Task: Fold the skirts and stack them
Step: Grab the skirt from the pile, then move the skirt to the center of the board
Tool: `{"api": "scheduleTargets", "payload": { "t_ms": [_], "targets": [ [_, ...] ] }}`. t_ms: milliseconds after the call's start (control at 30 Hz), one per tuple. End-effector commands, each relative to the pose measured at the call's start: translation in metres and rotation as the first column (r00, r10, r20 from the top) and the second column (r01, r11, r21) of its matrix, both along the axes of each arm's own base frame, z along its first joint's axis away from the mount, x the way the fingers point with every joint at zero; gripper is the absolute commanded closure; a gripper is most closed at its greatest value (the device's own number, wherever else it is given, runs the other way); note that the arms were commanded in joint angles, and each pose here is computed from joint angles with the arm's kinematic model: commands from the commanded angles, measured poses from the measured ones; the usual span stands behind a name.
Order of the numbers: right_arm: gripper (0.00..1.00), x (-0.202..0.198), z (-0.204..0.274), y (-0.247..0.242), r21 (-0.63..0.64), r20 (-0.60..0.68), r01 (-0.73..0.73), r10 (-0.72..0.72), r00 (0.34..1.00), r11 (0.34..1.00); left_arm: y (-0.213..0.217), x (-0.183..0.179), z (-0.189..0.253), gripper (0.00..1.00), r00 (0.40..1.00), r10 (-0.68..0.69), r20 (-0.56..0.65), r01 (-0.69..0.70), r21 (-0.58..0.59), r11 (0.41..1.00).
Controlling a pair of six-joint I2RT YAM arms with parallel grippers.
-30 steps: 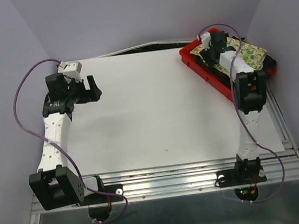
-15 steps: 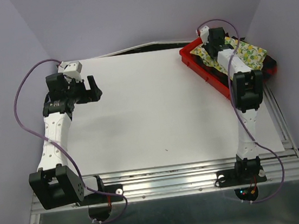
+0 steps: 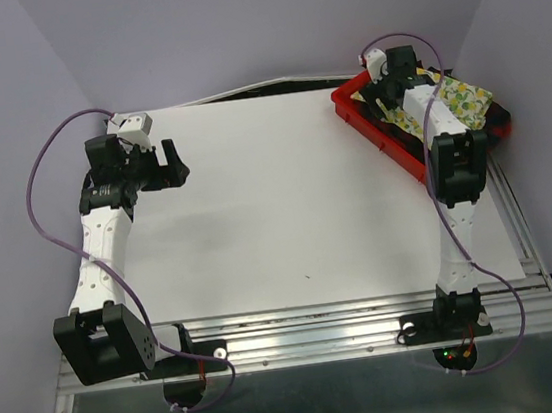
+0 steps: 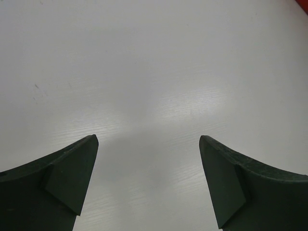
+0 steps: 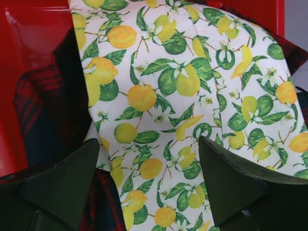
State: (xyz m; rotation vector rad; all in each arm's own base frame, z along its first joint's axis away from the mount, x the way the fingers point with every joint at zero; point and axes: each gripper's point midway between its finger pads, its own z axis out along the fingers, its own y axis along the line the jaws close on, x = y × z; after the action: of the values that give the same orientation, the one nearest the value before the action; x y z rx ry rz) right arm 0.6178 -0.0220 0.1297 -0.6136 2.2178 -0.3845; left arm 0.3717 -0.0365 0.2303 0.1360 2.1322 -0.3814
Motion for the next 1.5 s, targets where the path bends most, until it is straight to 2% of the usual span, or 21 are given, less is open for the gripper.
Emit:
{"api": "scheduleTargets", "payload": {
  "t_ms": [0, 100, 167, 333, 367, 500, 533, 600, 633, 700, 733, 767, 1000, 1133, 1200, 1300, 1333, 1400, 1467],
  "targets": [
    [0.11, 0.005, 0.013, 0.018, 0.062, 0.022, -0.028, 0.027, 0.999, 0.998, -0.003, 0.005, 0.015, 0.01, 0.998, -0.018, 0.054, 0.019, -0.005, 1.0],
    [0.11, 0.011, -0.006, 0.019, 0.049, 0.004, -0.011, 0.011, 1.0, 0.999, -0.003, 0.005, 0.015, 0.02, 0.998, -0.019, 0.054, 0.02, -0.003, 1.0],
    [0.12, 0.021, -0.002, 0.014, 0.033, 0.043, 0.016, -0.017, 0.999, 0.999, -0.003, 0.005, 0.014, 0.01, 0.999, -0.018, 0.051, 0.018, -0.003, 1.0],
    [0.18, 0.035, -0.016, -0.006, -0.042, 0.073, 0.103, -0.1, 0.992, 0.994, -0.003, 0.004, 0.011, 0.01, 0.999, -0.018, 0.046, 0.018, -0.003, 1.0],
    [0.22, 0.039, -0.011, -0.008, -0.054, 0.094, 0.108, -0.102, 0.99, 0.993, -0.002, 0.004, 0.01, 0.01, 0.999, -0.016, 0.047, 0.016, -0.001, 1.0],
    [0.42, 0.044, -0.013, -0.016, -0.082, 0.116, 0.152, -0.142, 0.983, 0.985, -0.002, 0.005, 0.011, 0.02, 0.999, -0.015, 0.045, 0.015, -0.005, 1.0],
    [0.54, 0.044, -0.009, -0.016, -0.07, 0.123, 0.16, -0.15, 0.981, 0.985, -0.002, 0.005, 0.011, 0.01, 0.999, -0.015, 0.047, 0.015, -0.005, 1.0],
    [0.65, 0.041, -0.001, -0.014, -0.052, 0.132, 0.157, -0.149, 0.98, 0.986, -0.003, 0.005, 0.012, 0.01, 0.999, -0.017, 0.047, 0.017, -0.005, 1.0],
    [0.77, 0.041, 0.009, -0.012, -0.034, 0.151, 0.154, -0.147, 0.978, 0.988, -0.003, 0.005, 0.012, 0.01, 0.999, -0.015, 0.048, 0.015, -0.005, 1.0],
    [0.87, 0.037, 0.036, -0.011, -0.022, 0.188, 0.15, -0.144, 0.972, 0.988, -0.003, 0.003, 0.014, 0.02, 0.998, -0.016, 0.055, 0.016, -0.002, 1.0],
    [0.96, 0.036, 0.046, -0.011, -0.021, 0.204, 0.151, -0.144, 0.968, 0.988, -0.003, 0.003, 0.014, 0.02, 0.998, -0.017, 0.055, 0.017, -0.001, 1.0],
    [0.99, 0.035, 0.058, -0.012, -0.021, 0.223, 0.153, -0.144, 0.964, 0.988, -0.002, 0.003, 0.016, 0.01, 0.998, -0.013, 0.061, 0.013, 0.001, 1.0],
    [0.99, 0.015, 0.181, -0.018, 0.035, 0.44, 0.165, -0.163, 0.883, 0.986, -0.003, -0.002, 0.02, 0.01, 0.997, -0.013, 0.08, 0.013, 0.0, 1.0],
    [0.99, -0.006, 0.25, -0.009, 0.09, 0.542, 0.11, -0.141, 0.829, 0.99, -0.002, -0.003, 0.024, 0.01, 0.995, -0.013, 0.094, 0.013, 0.002, 1.0],
    [0.99, -0.016, 0.27, -0.003, 0.107, 0.564, 0.072, -0.12, 0.817, 0.992, -0.004, -0.003, 0.025, 0.02, 0.995, -0.026, 0.095, 0.027, -0.01, 1.0],
    [0.99, -0.04, 0.306, 0.031, 0.156, 0.59, -0.081, -0.027, 0.807, 0.984, -0.006, 0.0, 0.029, 0.02, 0.994, -0.056, 0.093, 0.061, -0.047, 0.997],
    [0.99, -0.048, 0.316, 0.047, 0.172, 0.598, -0.173, 0.037, 0.801, 0.97, -0.005, 0.0, 0.031, 0.02, 0.994, -0.061, 0.094, 0.067, -0.054, 0.996],
    [0.99, -0.078, 0.341, 0.084, 0.212, 0.612, -0.303, 0.116, 0.782, 0.929, -0.002, 0.004, 0.04, 0.02, 0.991, -0.07, 0.113, 0.079, -0.069, 0.995],
    [0.99, -0.112, 0.352, 0.134, 0.245, 0.606, -0.465, 0.241, 0.758, 0.851, 0.001, 0.006, 0.053, 0.02, 0.985, -0.081, 0.151, 0.092, -0.067, 0.994]
  ]
}}
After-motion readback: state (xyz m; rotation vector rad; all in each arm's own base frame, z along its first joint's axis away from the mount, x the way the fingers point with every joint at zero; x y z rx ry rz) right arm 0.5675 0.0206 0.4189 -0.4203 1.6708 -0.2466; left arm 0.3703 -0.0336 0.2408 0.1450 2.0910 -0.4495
